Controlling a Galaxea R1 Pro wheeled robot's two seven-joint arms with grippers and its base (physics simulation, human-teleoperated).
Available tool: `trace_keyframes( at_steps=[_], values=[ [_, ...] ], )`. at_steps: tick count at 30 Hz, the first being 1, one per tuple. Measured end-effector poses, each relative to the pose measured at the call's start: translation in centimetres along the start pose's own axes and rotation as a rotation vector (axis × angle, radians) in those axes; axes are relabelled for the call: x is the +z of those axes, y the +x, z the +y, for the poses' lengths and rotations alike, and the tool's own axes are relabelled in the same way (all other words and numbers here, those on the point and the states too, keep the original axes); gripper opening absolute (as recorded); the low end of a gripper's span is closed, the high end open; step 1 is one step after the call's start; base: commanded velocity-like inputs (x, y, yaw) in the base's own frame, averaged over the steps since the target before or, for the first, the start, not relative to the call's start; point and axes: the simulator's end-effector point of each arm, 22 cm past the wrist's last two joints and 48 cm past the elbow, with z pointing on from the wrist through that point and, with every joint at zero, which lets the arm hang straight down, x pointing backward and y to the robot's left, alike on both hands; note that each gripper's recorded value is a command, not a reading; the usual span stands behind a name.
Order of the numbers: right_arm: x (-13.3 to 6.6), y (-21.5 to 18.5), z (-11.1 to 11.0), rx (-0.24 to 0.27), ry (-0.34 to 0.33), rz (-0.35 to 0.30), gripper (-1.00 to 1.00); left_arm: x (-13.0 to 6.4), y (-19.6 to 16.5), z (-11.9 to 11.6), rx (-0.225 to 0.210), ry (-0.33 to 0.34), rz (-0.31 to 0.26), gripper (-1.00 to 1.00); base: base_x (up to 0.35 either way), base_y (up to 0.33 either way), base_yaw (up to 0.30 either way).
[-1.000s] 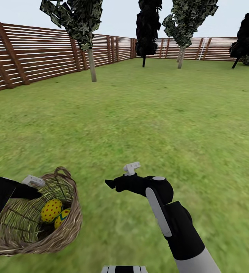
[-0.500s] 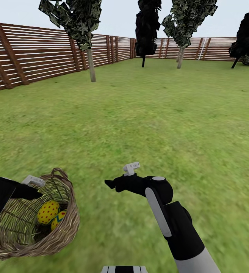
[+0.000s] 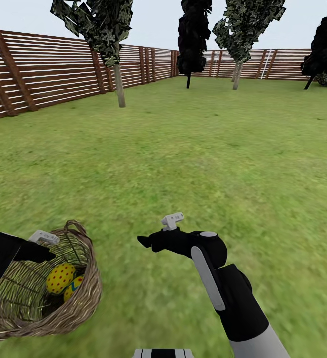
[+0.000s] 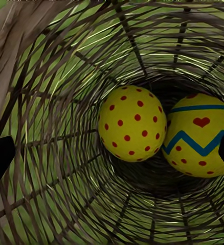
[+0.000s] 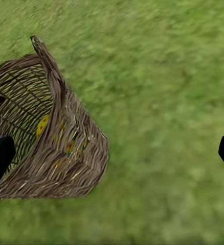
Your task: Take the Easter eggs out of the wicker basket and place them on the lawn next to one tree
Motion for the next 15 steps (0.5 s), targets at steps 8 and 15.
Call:
trace_keyframes(
  at_steps=[8, 15],
  values=[
    [0.01, 0.02, 0.03, 0.0, -0.001, 0.0, 1.0, 0.02, 0.0, 0.01, 0.001, 0.0, 0.0, 1.0, 0.02, -0.017, 0.0],
    [0.02, 0.02, 0.04, 0.0, -0.001, 0.001, 1.0, 0.01, 0.0, 0.01, 0.001, -0.001, 0.0, 1.0, 0.002, -0.001, 0.0]
  ],
)
